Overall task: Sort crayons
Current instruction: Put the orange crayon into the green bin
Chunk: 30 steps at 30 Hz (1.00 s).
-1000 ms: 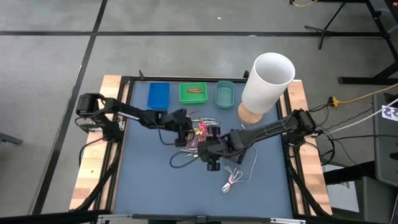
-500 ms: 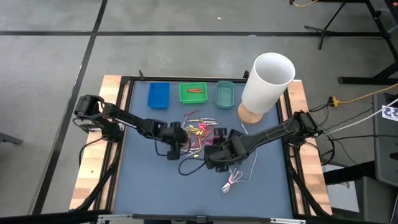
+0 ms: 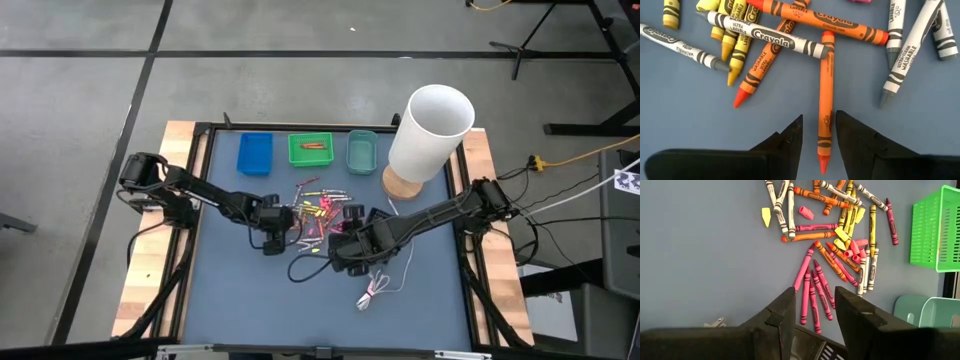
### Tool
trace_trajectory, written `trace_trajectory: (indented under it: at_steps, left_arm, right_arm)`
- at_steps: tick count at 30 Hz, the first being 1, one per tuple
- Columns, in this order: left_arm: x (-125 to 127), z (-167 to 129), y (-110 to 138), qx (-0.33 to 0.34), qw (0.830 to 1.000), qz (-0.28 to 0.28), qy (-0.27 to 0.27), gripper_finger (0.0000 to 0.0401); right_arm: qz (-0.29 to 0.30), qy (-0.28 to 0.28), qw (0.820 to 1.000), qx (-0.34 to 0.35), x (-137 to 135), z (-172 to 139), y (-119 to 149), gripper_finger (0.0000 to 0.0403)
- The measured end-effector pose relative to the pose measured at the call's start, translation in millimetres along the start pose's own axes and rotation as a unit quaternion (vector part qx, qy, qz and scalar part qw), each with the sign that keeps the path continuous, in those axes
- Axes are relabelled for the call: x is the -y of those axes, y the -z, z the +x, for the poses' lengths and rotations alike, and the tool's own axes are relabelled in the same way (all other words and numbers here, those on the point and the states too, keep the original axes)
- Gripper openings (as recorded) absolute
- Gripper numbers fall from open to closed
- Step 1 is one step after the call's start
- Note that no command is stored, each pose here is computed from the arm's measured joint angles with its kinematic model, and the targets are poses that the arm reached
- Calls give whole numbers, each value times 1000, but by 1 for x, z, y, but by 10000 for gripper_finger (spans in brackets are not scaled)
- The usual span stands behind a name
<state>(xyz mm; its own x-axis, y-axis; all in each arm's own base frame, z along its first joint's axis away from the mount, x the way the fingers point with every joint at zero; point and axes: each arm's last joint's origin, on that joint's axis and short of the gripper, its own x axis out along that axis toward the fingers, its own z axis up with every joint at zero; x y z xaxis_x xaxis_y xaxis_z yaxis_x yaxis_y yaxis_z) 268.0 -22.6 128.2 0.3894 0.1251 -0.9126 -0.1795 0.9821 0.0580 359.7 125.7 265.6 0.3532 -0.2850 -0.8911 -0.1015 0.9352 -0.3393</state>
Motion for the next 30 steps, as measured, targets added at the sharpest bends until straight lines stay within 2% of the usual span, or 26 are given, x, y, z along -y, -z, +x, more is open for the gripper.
trace_trajectory:
  at_steps: [10,17,24,30]
  left_arm:
    - [-1,5,9,2,1000,0,0,102]
    - [-1,5,10,0,1000,2,4,55]
    - [-1,5,10,-2,1000,5,1,8]
    - [-1,5,10,-3,1000,6,1,5]
  right_arm:
    - [7,-1,1000,3,0,0,-1,136]
    - [-27,7,999,-18,1,0,4,136]
    - [-26,22,999,-31,4,1,6,136]
    - [-12,37,997,-62,6,0,13,136]
